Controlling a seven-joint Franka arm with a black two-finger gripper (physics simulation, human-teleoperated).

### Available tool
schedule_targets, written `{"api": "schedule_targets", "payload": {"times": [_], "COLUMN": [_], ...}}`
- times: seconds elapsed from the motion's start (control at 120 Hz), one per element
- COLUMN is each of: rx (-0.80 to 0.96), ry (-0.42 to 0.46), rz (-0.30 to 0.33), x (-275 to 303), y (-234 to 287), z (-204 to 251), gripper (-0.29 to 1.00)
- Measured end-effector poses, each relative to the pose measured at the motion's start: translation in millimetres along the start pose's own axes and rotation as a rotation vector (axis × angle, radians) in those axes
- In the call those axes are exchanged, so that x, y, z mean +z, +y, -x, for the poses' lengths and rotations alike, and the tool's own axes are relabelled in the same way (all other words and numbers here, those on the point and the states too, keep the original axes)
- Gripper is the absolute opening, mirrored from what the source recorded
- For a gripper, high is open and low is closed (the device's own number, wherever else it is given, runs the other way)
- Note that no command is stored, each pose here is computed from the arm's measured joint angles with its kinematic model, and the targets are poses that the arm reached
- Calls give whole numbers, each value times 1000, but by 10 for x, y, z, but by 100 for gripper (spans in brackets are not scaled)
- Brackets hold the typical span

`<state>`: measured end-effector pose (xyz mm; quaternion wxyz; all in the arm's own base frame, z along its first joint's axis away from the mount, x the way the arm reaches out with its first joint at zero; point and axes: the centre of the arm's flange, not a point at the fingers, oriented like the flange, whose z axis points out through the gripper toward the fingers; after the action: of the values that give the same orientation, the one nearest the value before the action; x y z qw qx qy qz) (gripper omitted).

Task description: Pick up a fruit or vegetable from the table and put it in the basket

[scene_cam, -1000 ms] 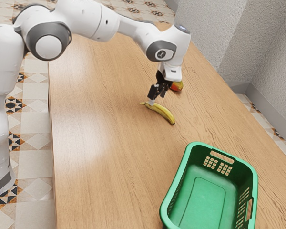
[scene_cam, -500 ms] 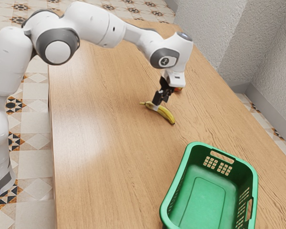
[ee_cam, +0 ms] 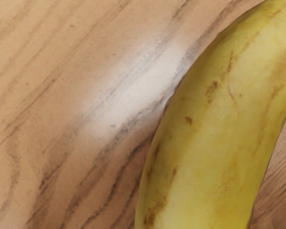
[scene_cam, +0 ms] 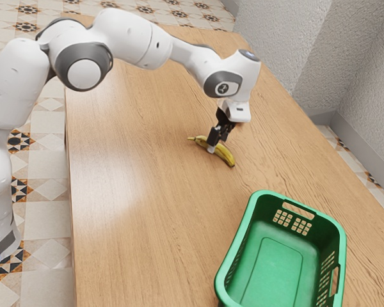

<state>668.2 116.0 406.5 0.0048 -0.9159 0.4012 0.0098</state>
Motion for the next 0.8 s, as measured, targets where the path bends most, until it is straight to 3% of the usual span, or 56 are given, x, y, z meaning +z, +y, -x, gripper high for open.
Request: {"api": "schedule_targets", "payload": {"times": [0.25, 0.492, 0.717, 0.8], "rx": [-5, -14, -38, -51], "ry": [2, 1, 0, 1], "rz": [-5, -13, -16, -20], "x": [36, 20, 8, -36], "y": [-25, -17, -24, -23], "z": [-15, -36, -28, -11], "gripper": [70, 30, 17, 18]}}
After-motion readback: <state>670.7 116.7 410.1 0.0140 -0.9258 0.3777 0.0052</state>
